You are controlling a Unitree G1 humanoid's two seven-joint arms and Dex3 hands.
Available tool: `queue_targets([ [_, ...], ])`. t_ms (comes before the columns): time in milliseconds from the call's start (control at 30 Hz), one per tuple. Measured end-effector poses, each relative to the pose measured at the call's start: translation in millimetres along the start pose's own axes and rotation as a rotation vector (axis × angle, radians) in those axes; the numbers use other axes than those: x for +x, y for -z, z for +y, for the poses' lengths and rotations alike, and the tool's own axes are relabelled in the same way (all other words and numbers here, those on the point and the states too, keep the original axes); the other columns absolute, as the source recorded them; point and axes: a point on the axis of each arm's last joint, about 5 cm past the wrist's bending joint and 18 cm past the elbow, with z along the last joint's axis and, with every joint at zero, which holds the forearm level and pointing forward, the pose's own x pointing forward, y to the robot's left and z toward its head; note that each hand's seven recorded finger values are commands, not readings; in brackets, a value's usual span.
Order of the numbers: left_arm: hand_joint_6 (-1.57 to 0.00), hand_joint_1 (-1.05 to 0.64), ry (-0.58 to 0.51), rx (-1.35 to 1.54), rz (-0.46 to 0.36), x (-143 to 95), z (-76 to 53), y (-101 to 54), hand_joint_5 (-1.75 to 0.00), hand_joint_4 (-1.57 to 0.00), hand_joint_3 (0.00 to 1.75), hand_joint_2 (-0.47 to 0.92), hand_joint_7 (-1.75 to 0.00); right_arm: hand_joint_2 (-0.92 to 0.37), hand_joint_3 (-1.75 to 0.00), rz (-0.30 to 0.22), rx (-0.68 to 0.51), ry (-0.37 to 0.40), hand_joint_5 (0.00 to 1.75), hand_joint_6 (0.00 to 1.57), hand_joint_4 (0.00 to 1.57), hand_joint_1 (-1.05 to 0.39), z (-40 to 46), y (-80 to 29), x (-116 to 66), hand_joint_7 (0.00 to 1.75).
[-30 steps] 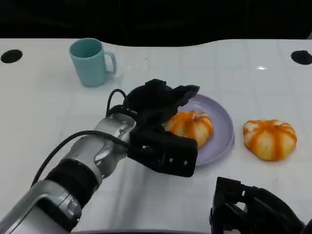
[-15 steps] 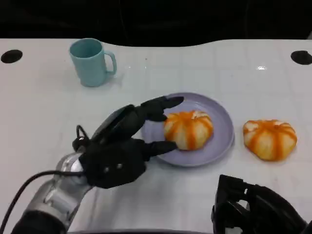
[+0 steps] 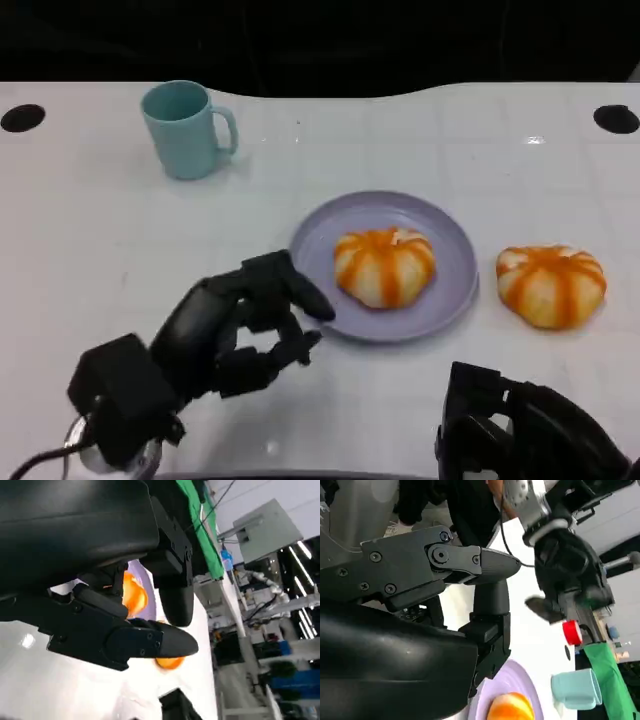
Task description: Grasp the bread from the table and place it into the plate.
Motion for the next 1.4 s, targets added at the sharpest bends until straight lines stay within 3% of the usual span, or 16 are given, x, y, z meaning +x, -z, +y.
queue_targets([
  [133, -0.60, -0.69, 0.002, -0.098, 0.035, -15, -2.3, 1.4, -1.75, -0.78, 0.27, 0.92, -1.74, -0.92, -0.43, -0.006, -0.006, -0.001, 1.75, 0.43, 0.63, -0.54, 0.9, -2.2, 0.4, 1.73],
  [467, -0.62, -0.69, 0.048, -0.241, 0.159, -37, -6.0, 2.9, -1.75, -0.80, 0.32, 0.92, -1.75, -0.92, -0.42, -0.002, -0.002, 0.006, 1.75, 0.43, 0.63, -0.53, 2.3, -1.9, -1.2, 1.72],
  [667, -0.64, -0.68, 0.116, -0.285, 0.168, -38, -4.4, 5.0, -1.75, -0.81, 0.25, 0.92, -1.75, -0.92, -0.41, -0.005, -0.004, 0.003, 1.75, 0.44, 0.63, -0.54, 2.1, -1.7, -1.5, 1.71],
  [1067, -0.65, -0.71, 0.142, -0.338, 0.175, -39, -0.6, 18.5, -1.75, -0.85, 0.26, 0.92, -1.75, -0.92, -0.42, -0.009, -0.010, 0.000, 1.75, 0.43, 0.63, -0.56, -1.4, -3.3, 1.6, 1.73],
  [1400, -0.66, -0.70, 0.139, -0.340, 0.173, -37, 1.0, 18.0, -1.75, -0.85, 0.25, 0.92, -1.75, -0.92, -0.42, -0.012, -0.014, 0.006, 1.75, 0.42, 0.63, -0.56, -4.3, -2.0, 2.7, 1.74],
])
